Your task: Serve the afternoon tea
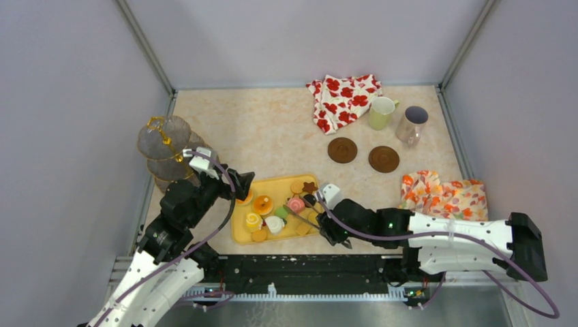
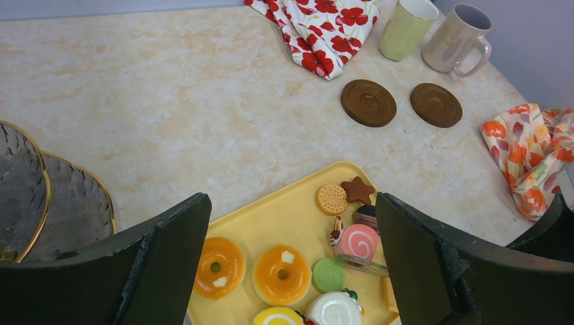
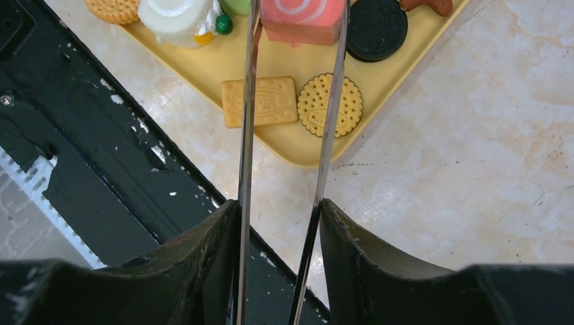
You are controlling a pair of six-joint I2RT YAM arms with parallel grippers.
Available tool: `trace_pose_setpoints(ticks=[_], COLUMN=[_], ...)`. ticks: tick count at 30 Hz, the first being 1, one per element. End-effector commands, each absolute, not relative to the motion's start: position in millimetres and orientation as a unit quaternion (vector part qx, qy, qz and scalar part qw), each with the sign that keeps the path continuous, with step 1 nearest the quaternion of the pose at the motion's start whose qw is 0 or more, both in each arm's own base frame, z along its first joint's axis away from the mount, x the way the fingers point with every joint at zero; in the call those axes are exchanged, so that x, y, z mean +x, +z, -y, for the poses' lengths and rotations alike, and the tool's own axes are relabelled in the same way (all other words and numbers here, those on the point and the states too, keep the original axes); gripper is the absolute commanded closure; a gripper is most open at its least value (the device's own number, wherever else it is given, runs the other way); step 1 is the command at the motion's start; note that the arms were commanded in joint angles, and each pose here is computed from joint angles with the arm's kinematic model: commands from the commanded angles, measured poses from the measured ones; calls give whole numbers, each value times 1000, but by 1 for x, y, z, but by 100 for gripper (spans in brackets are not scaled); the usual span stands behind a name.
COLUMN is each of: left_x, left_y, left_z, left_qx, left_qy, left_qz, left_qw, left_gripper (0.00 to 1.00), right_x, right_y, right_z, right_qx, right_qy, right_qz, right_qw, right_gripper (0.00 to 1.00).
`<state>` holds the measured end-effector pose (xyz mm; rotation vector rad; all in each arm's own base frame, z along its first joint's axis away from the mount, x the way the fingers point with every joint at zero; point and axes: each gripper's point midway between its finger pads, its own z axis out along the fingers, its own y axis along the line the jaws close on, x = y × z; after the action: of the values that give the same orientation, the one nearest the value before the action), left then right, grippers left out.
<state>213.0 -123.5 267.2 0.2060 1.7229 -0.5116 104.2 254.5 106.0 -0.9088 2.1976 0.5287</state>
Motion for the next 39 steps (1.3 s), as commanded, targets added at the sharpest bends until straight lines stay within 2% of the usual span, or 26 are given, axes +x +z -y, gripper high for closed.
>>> trace_pose_setpoints(ticks=[1, 13, 19, 28, 39], left_x=[216, 215, 207, 172, 137], left_y=[272, 280, 335, 432, 469], left_z=[122, 119, 107, 72, 49], left_qx=[87, 77, 66, 52, 56], left_qy=[-221, -220, -218, -201, -196], left_qz=[-741, -736, -705, -644, -615], left_qw=[628, 635, 672, 736, 762], left_gripper=[2, 2, 2, 1, 1], right_x=[108, 118, 129, 154, 182], right_y=[121, 162, 189, 247, 344], right_z=[-256, -252, -263, -319, -416], right_qx=[-329, -273, -235, -227, -248], right_qy=[215, 240, 256, 280, 340], right_qz=[-842, -835, -827, -788, -697], right_qw=[370, 413, 443, 499, 580], right_gripper=[56, 58, 60, 61, 62])
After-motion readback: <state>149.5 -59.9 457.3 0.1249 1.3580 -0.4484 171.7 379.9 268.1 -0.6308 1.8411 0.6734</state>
